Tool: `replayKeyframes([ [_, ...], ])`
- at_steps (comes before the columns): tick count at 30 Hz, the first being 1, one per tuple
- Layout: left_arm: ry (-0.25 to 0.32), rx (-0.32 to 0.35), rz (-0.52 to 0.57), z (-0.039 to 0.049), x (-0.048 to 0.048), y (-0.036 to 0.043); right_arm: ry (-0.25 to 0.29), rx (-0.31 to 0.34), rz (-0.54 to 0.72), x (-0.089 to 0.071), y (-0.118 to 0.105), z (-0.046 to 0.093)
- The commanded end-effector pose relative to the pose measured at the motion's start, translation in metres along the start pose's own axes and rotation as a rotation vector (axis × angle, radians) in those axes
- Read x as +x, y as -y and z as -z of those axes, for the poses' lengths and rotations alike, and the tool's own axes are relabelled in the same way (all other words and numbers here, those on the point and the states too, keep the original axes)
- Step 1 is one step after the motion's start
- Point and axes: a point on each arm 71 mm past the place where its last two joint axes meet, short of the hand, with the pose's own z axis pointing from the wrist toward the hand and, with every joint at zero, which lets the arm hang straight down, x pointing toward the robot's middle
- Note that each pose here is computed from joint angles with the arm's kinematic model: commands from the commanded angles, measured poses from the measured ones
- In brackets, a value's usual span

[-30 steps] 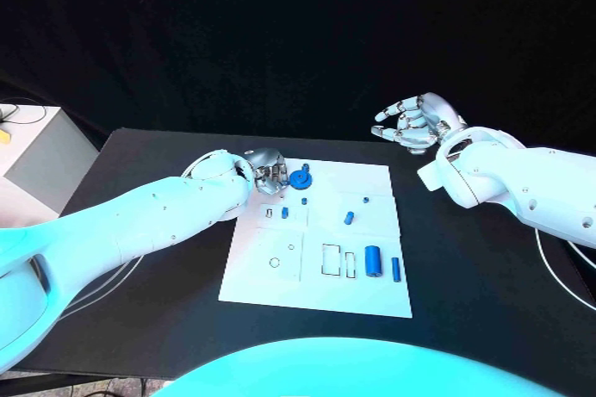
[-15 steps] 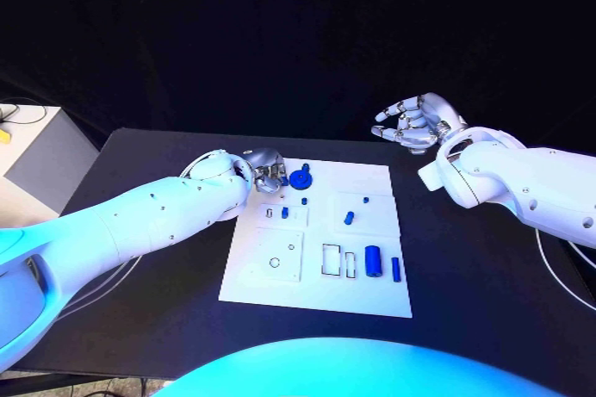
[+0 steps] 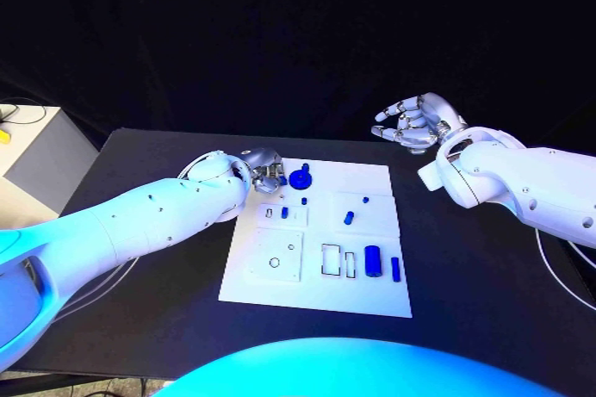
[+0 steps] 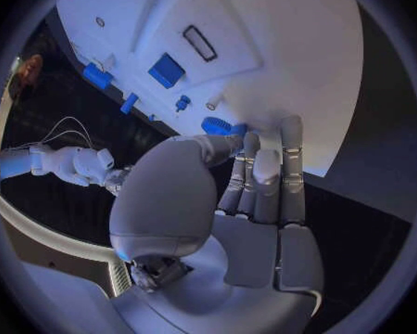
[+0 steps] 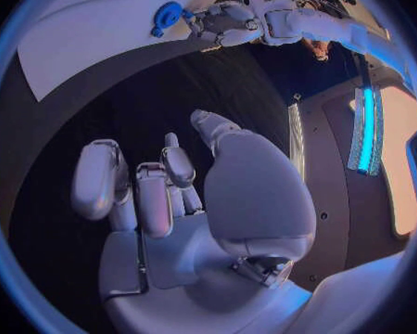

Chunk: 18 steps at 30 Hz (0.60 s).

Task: Assemble the parts on the task board

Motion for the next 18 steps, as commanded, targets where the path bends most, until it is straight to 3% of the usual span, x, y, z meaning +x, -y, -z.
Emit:
replayKeyframes([
  [1,0.021,0.007,-0.007,0.0009,-0.0007,0.0016,-0.009,-0.014,0.004,0.000,-0.001,0.000],
  [18,0.084,0.009,-0.010,0.0167,-0.0172,-0.0096,-0.006,-0.010,0.006,-0.001,0.000,0.000],
])
